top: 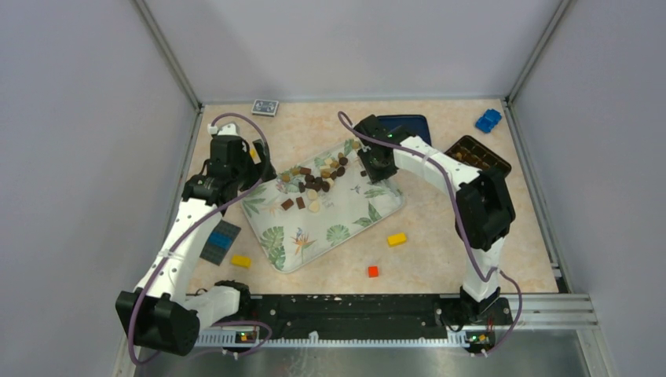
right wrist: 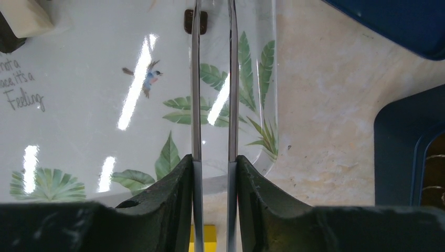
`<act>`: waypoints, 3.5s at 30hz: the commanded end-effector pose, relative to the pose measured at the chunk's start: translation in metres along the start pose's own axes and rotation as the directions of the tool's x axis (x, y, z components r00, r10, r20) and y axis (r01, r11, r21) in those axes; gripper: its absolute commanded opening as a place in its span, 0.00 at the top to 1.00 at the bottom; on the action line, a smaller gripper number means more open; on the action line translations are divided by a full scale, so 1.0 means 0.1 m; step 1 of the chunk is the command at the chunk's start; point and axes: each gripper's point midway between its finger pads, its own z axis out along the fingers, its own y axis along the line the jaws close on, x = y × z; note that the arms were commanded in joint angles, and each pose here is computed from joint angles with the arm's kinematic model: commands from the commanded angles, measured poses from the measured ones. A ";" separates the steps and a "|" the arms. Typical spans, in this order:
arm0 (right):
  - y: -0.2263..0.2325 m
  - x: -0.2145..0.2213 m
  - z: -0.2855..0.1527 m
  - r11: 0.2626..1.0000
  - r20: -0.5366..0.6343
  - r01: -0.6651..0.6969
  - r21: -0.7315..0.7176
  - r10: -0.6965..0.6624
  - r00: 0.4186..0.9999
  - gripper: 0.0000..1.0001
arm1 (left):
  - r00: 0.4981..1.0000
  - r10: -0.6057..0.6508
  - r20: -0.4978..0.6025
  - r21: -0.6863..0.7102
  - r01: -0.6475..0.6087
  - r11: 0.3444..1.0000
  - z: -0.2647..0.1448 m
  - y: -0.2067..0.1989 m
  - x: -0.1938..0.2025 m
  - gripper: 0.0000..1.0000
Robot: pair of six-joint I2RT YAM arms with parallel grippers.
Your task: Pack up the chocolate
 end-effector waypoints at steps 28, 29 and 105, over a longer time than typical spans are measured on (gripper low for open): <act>-2.68 0.40 -0.87 0.711 0.259 -0.698 0.087 0.660 0.705 0.88 | 0.998 -0.024 0.063 0.070 0.020 0.997 -0.11 -0.15 -0.21 0.01; -2.71 0.38 -0.86 0.707 0.263 -0.703 0.079 0.665 0.699 0.88 | 0.998 -0.026 0.064 0.069 0.021 0.997 -0.11 -0.14 -0.21 0.01; 0.91 0.11 -0.43 0.955 0.158 0.086 -0.284 -0.042 0.987 0.67 | 0.997 -0.038 0.073 0.050 0.034 0.998 -0.13 -0.10 -0.20 0.01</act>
